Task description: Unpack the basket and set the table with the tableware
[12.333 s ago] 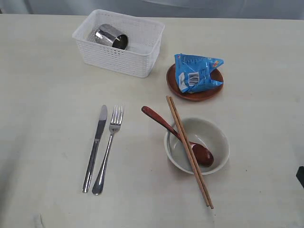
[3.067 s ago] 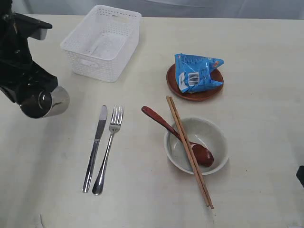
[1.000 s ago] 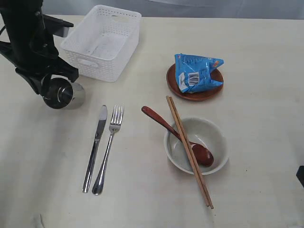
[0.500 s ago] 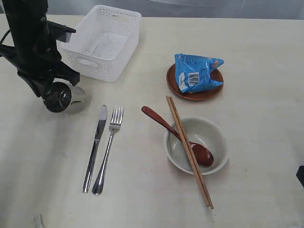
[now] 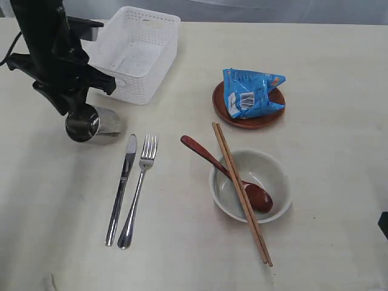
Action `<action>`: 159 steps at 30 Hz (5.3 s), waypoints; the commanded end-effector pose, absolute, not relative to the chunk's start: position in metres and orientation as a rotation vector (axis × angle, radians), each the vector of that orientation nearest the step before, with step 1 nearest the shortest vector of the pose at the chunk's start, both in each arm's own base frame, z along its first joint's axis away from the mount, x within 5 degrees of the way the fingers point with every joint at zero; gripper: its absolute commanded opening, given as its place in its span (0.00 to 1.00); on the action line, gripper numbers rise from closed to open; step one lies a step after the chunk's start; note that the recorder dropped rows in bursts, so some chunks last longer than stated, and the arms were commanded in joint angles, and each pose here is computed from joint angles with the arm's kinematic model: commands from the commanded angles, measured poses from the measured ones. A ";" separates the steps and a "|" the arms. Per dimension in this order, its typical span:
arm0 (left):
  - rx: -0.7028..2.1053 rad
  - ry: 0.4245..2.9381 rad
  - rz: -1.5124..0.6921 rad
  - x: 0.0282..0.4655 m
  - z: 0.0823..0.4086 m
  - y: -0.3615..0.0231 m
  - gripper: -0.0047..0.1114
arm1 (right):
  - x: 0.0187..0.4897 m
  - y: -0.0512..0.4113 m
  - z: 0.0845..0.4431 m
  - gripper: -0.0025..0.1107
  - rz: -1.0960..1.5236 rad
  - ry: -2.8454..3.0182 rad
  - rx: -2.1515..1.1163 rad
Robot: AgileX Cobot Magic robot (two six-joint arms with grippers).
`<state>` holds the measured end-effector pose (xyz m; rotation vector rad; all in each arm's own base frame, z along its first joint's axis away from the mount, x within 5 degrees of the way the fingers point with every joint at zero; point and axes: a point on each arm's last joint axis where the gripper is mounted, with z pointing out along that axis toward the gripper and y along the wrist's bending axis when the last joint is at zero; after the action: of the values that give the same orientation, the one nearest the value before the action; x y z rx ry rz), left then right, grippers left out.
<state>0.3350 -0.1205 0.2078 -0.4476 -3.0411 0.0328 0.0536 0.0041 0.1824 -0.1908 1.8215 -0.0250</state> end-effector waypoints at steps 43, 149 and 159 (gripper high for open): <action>-0.343 -3.727 0.141 0.392 0.280 -0.130 0.39 | 0.053 0.004 0.182 0.02 -0.027 1.817 -0.180; -0.217 -3.337 0.176 0.348 0.164 -0.150 0.32 | 0.053 0.004 0.182 0.02 -0.027 1.817 -0.180; -0.181 -3.424 0.290 0.356 0.167 -0.156 0.04 | 0.053 0.004 0.182 0.02 -0.027 1.817 -0.180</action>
<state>0.3556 -0.1527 0.1658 -0.1921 -3.4006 0.2505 0.0536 0.0042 0.1822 -0.1900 1.8233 -0.0236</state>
